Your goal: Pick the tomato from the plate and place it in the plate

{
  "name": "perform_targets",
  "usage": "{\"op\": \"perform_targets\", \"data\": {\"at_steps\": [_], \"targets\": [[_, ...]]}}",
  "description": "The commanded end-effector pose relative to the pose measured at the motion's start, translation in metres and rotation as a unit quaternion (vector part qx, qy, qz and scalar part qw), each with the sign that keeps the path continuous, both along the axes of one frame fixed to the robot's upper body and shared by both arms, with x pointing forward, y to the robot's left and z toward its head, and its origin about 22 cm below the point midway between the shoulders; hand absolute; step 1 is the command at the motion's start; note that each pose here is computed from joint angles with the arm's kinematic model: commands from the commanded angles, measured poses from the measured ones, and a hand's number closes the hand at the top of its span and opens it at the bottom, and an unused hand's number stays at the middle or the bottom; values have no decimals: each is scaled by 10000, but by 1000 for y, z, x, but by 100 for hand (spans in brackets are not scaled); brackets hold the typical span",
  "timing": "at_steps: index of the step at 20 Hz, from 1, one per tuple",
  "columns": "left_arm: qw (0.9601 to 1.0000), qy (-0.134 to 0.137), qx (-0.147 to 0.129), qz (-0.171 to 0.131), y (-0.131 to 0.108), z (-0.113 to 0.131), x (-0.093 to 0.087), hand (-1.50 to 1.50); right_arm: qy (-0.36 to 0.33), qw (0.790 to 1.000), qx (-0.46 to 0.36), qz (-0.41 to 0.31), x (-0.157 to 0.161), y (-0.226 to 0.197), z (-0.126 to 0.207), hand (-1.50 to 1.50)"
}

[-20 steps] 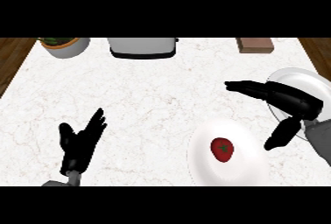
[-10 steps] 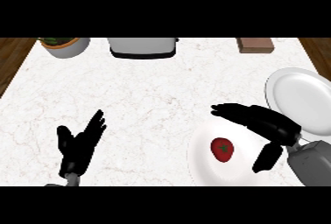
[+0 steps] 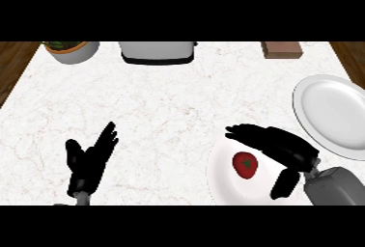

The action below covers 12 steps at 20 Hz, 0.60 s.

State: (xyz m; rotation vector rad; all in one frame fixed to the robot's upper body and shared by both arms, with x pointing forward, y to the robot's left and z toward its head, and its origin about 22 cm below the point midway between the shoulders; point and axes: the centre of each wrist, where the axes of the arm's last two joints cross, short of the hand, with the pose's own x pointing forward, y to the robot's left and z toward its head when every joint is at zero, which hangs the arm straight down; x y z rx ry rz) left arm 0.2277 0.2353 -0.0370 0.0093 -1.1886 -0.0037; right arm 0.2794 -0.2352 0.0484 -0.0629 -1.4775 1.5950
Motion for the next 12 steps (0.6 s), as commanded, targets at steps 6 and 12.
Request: {"op": "perform_targets", "data": {"at_steps": [6, 12], "targets": [[10000, 5, -2, -6, 14, 4, 22, 0, -370, 9980, -435, -253, 6, 11, -12, -150], [10000, 22, -34, -64, 6, 8, 9, 0, -285, 9979, -546, -189, 23, 19, -31, -150]]}}
